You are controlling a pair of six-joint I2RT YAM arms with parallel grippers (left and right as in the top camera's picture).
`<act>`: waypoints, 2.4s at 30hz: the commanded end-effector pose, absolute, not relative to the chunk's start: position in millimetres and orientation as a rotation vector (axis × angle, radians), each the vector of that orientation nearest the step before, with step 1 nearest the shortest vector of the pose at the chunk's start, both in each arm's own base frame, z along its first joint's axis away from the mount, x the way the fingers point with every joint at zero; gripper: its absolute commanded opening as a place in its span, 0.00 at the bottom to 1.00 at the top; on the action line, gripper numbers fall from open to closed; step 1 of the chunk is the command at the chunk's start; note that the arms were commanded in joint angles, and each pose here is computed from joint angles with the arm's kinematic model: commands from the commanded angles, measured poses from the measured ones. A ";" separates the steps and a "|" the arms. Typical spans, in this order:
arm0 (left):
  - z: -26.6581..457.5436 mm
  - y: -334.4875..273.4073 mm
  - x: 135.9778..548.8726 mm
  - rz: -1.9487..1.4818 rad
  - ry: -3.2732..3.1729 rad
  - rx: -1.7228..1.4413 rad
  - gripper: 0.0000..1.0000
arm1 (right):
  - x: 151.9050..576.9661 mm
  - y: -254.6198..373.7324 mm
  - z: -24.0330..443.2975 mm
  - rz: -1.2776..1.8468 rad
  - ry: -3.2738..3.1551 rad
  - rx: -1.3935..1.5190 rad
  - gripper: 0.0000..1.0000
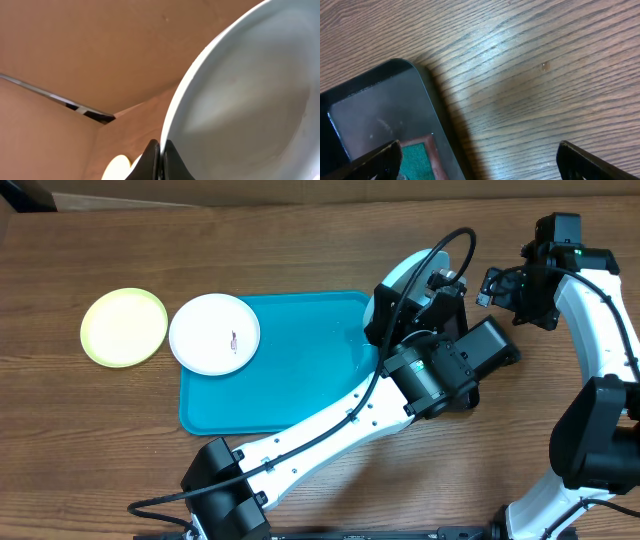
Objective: Clean dirty plates on tray and stack at the side
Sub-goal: 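Lift the light-blue plate with the left gripper and swing it up, then carry the plate left and lower it onto the yellow plate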
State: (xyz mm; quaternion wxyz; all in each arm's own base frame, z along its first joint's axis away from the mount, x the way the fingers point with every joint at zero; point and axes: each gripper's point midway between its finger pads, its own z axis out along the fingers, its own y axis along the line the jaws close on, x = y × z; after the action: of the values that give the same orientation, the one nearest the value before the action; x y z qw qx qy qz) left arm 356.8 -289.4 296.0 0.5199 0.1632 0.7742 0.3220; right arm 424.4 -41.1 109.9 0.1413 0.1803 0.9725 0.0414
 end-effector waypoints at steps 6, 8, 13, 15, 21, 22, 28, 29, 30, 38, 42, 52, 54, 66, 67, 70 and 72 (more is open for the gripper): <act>305.9 -290.9 359.8 0.746 1.850 0.364 0.04 | 426.4 -39.1 114.0 0.124 2.796 0.514 1.00; 305.2 -291.8 359.2 0.743 1.852 0.368 0.04 | 426.4 -39.1 114.0 0.124 2.796 0.514 1.00; 305.7 -287.8 364.6 0.737 1.854 0.335 0.04 | 426.4 -39.1 114.0 0.124 2.796 0.514 1.00; 302.1 -290.3 365.0 0.716 1.870 0.348 0.04 | 426.4 -39.1 114.0 0.124 2.796 0.514 1.00; 266.6 -300.0 377.4 0.477 2.056 0.384 0.04 | 426.4 -39.1 114.0 0.124 2.796 0.514 1.00; 261.1 -299.5 380.4 0.433 2.090 0.375 0.04 | 426.4 -39.1 114.0 0.124 2.796 0.514 1.00; 226.5 -277.7 398.8 0.218 2.322 0.322 0.04 | 426.4 -39.1 114.0 0.124 2.796 0.514 1.00; 222.2 -271.1 401.8 0.195 2.355 0.299 0.04 | 426.4 -39.1 114.0 0.124 2.796 0.514 1.00; 216.3 -262.4 406.1 0.155 2.401 0.270 0.04 | 426.4 -39.1 114.0 0.124 2.796 0.514 1.00; 199.6 -232.3 423.0 -0.103 2.570 0.185 0.04 | 426.4 -39.1 114.0 0.124 2.796 0.514 1.00; 202.7 -225.9 425.4 -0.002 2.536 0.194 0.04 | 426.4 -39.1 114.0 0.124 2.796 0.514 1.00; 298.1 -228.7 390.8 0.701 1.984 0.156 0.04 | 426.4 -39.1 114.0 0.124 2.796 0.514 1.00; 339.0 -242.1 363.4 0.833 1.755 0.100 0.04 | 426.4 -39.1 114.0 0.124 2.796 0.514 1.00; 342.0 -262.0 349.4 0.790 1.731 0.128 0.04 | 426.4 -39.1 114.0 0.124 2.796 0.514 1.00; 334.2 -263.9 353.3 0.757 1.773 0.149 0.04 | 426.4 -39.1 114.0 0.124 2.796 0.514 1.00; 291.1 -271.1 369.2 0.574 2.002 0.256 0.04 | 426.4 -39.1 114.0 0.124 2.796 0.514 1.00; 266.7 -269.2 377.4 0.450 2.143 0.275 0.04 | 426.4 -39.1 114.0 0.124 2.796 0.514 1.00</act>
State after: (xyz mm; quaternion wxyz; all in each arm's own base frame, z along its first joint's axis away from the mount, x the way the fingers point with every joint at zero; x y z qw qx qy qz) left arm 365.0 -267.1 292.1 0.5149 0.1107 0.7914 0.3103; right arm 424.2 -41.1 109.9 0.1409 0.1805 0.9726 0.0414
